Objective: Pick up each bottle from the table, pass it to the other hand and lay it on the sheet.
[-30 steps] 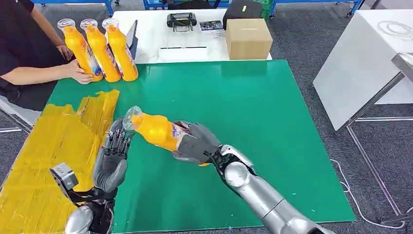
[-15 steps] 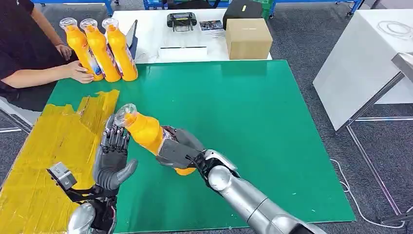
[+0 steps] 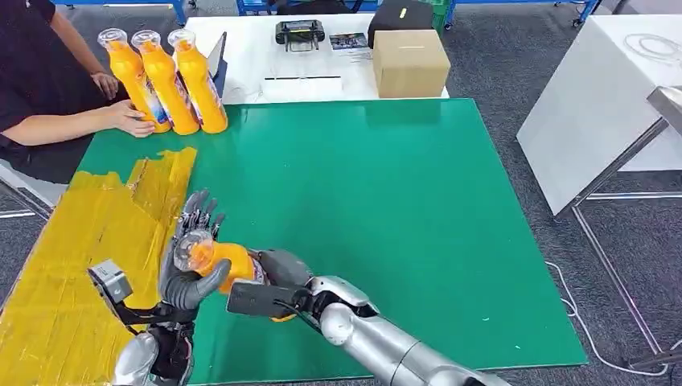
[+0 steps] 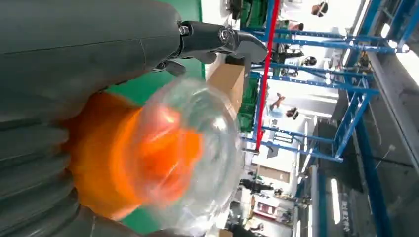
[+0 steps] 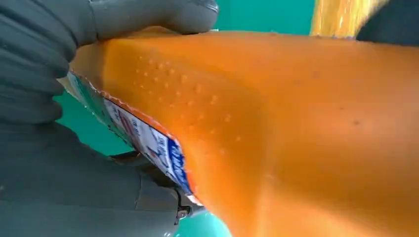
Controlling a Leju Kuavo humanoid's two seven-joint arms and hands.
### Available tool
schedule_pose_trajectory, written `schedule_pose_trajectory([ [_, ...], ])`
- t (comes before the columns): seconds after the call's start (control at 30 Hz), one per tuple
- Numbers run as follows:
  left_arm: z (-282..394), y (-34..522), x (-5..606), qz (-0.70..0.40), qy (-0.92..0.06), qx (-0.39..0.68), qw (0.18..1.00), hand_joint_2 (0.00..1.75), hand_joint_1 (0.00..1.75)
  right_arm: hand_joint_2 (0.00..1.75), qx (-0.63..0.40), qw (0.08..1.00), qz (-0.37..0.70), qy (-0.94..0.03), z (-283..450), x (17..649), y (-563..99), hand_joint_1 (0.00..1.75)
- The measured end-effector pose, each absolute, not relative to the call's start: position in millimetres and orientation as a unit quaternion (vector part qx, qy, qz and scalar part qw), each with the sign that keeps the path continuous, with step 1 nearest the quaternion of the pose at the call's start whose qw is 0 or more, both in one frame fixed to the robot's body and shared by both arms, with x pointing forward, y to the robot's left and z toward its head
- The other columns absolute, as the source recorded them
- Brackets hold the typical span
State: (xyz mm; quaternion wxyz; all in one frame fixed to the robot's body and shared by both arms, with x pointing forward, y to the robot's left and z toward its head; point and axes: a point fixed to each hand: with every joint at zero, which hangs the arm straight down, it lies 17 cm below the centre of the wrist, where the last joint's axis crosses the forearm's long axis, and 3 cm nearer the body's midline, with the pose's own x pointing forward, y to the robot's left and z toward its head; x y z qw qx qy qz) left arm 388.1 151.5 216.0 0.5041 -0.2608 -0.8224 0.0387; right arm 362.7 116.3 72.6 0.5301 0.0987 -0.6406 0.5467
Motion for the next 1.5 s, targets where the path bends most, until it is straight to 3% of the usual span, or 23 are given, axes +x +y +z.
schedule_pose_trajectory([
  [0.07,213,153,388,0.04,-0.821,-0.259,0.508,1.75,0.0,1.75,0.099,0.526,0.552,-0.639,71,360,118,1.75],
  [0.1,211,154,388,0.041,-0.82,-0.259,0.509,1.75,1.75,1.75,0.099,0.525,0.554,-0.638,70,358,119,1.75],
  [1.07,210,157,383,0.041,-0.824,-0.262,0.5,1.75,1.75,1.75,0.096,0.517,0.567,-0.633,66,354,121,1.75],
  [1.1,210,157,383,0.041,-0.825,-0.262,0.499,1.75,1.75,1.75,0.096,0.517,0.567,-0.634,66,354,121,1.66],
  [1.27,210,156,380,0.04,-0.825,-0.266,0.497,1.75,1.75,1.75,0.086,0.515,0.563,-0.641,67,359,117,1.66],
  [1.3,210,156,380,0.04,-0.825,-0.266,0.497,1.75,1.75,1.75,0.086,0.514,0.563,-0.641,67,359,117,0.02],
  [1.33,210,156,380,0.04,-0.825,-0.266,0.497,1.75,1.75,0.0,0.085,0.514,0.563,-0.641,67,359,117,0.0],
  [1.5,212,157,379,0.035,-0.831,-0.258,0.491,1.75,1.75,0.0,0.065,0.513,0.557,-0.65,67,365,111,0.0],
])
